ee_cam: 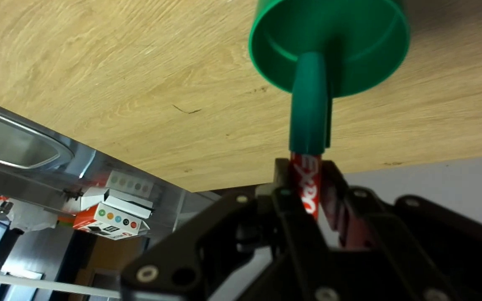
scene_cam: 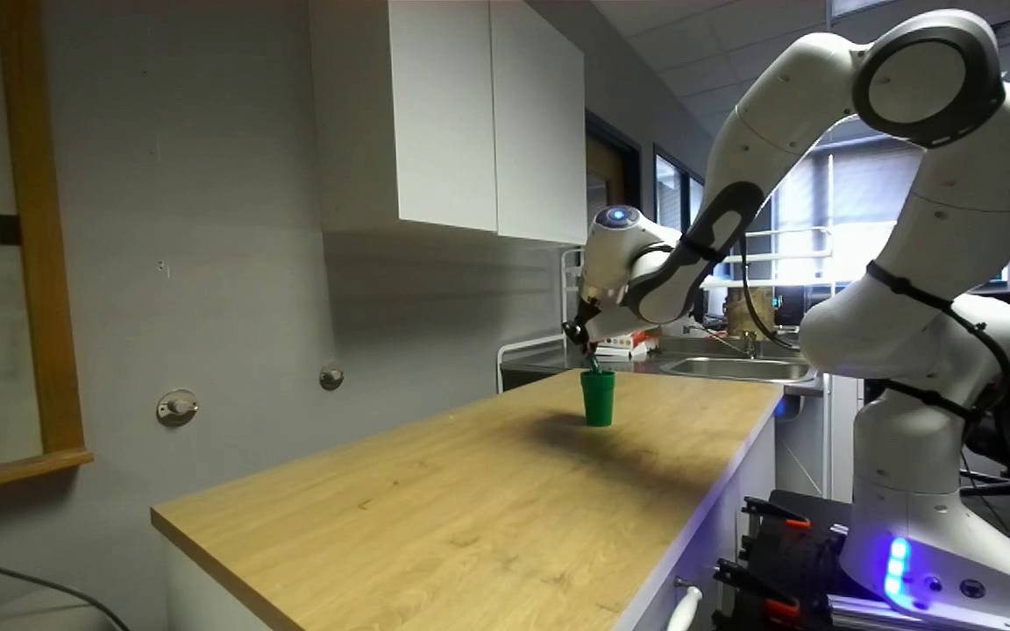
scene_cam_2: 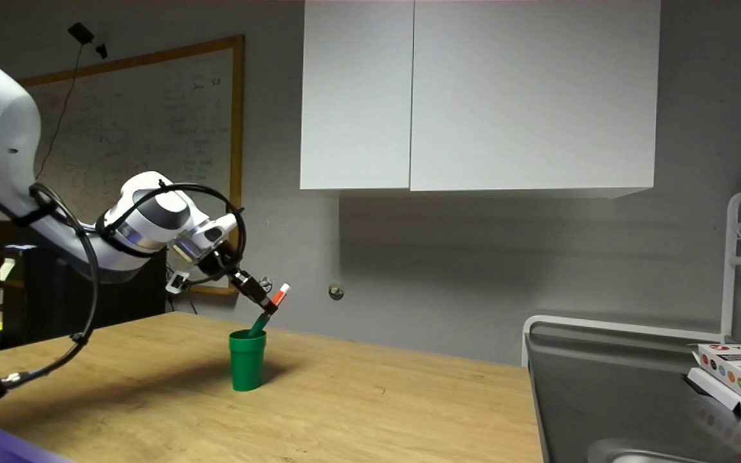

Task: Pick up the marker and put it in the cup

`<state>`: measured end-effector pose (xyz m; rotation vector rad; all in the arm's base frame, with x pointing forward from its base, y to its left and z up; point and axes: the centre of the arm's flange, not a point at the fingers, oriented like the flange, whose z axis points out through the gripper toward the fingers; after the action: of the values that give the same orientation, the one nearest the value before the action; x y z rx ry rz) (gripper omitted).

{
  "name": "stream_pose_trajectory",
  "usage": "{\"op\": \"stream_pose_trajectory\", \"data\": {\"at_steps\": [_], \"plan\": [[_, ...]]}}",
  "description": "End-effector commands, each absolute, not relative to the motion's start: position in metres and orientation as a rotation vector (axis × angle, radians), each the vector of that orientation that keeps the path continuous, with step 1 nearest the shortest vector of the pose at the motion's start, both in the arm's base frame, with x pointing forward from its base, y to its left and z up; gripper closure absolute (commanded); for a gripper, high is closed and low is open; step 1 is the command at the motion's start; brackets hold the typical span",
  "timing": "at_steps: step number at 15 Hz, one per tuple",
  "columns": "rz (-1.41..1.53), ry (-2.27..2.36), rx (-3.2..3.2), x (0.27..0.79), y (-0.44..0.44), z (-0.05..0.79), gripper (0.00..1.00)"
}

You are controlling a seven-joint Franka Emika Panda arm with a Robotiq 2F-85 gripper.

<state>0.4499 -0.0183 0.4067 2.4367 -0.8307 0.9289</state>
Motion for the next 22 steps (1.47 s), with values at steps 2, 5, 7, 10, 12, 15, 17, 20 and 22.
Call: {"op": "stream_pose_trajectory", "data": {"at_steps": [2, 5, 7, 10, 12, 15, 17, 20, 22], "plan": [[0.979, -0.808, 2.371, 0.446, -0.018, 0.396, 0.90], [0.992, -0.793, 2.358, 0.444, -0.016, 0.395, 0.90], [0.996, -0.784, 2.351, 0.444, -0.015, 0.394, 0.55], [1.005, -0.777, 2.339, 0.444, -0.012, 0.395, 0.42], [1.013, -0.774, 2.331, 0.444, -0.010, 0.396, 0.28], [1.025, -0.777, 2.320, 0.443, -0.006, 0.398, 0.04], [1.026, -0.780, 2.320, 0.441, -0.004, 0.403, 0.00], [0.950, -0.761, 2.409, 0.436, 0.001, 0.419, 0.00], [0.872, -0.701, 2.517, 0.429, 0.005, 0.432, 0.00]]}}
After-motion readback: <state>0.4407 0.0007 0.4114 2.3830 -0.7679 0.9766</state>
